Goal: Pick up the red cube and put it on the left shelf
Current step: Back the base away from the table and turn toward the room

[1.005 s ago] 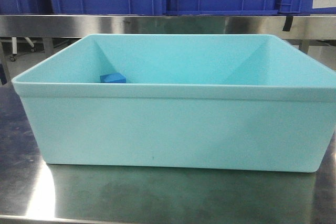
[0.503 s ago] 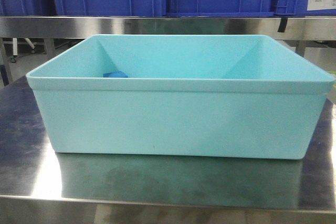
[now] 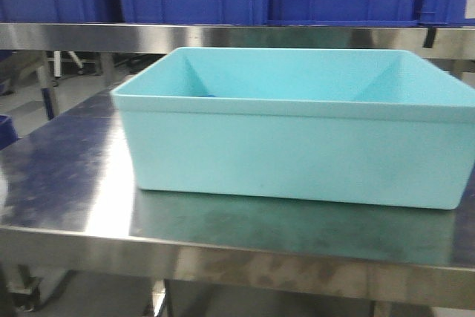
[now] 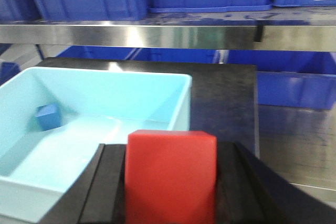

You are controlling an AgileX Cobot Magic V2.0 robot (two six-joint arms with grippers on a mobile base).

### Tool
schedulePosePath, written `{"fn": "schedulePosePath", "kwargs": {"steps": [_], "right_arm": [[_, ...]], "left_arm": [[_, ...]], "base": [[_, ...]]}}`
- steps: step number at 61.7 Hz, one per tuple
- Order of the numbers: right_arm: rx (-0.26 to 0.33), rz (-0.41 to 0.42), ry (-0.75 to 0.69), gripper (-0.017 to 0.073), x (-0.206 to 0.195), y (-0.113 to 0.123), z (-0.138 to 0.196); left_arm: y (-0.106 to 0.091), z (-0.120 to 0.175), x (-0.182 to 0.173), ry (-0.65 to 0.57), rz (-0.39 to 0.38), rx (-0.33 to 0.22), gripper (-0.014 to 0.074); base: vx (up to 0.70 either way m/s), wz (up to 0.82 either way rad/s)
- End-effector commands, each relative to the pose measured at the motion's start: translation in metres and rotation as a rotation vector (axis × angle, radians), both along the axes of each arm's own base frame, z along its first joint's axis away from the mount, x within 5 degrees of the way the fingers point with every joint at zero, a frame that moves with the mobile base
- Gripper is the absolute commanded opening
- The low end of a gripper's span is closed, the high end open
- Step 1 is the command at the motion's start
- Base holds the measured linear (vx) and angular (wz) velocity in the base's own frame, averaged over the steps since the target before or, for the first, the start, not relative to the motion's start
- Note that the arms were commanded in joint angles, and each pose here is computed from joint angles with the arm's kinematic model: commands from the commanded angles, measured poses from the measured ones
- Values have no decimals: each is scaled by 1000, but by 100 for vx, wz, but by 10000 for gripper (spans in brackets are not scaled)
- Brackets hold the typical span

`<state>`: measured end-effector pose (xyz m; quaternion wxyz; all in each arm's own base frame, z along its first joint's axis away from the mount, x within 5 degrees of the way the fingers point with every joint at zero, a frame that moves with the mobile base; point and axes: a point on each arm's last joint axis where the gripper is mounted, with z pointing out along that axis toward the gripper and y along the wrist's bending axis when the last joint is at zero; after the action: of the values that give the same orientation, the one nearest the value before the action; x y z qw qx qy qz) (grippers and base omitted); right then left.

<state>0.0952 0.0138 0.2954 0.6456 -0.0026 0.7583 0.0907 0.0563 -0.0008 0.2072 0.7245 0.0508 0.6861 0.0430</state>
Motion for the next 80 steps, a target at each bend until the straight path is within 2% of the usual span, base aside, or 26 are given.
{"fn": "schedulePosePath", "kwargs": {"steps": [1, 42, 80], "right_arm": [[-2, 4, -117, 57, 0, 0, 18], [-2, 4, -117, 57, 0, 0, 18], [-2, 4, -117, 57, 0, 0, 18]], "left_arm": [[0, 1, 0, -69, -4, -5, 106], [0, 1, 0, -69, -4, -5, 106], [0, 1, 0, -69, -4, -5, 106]], "base": [[-8, 44], [-14, 17], [-22, 33]]}}
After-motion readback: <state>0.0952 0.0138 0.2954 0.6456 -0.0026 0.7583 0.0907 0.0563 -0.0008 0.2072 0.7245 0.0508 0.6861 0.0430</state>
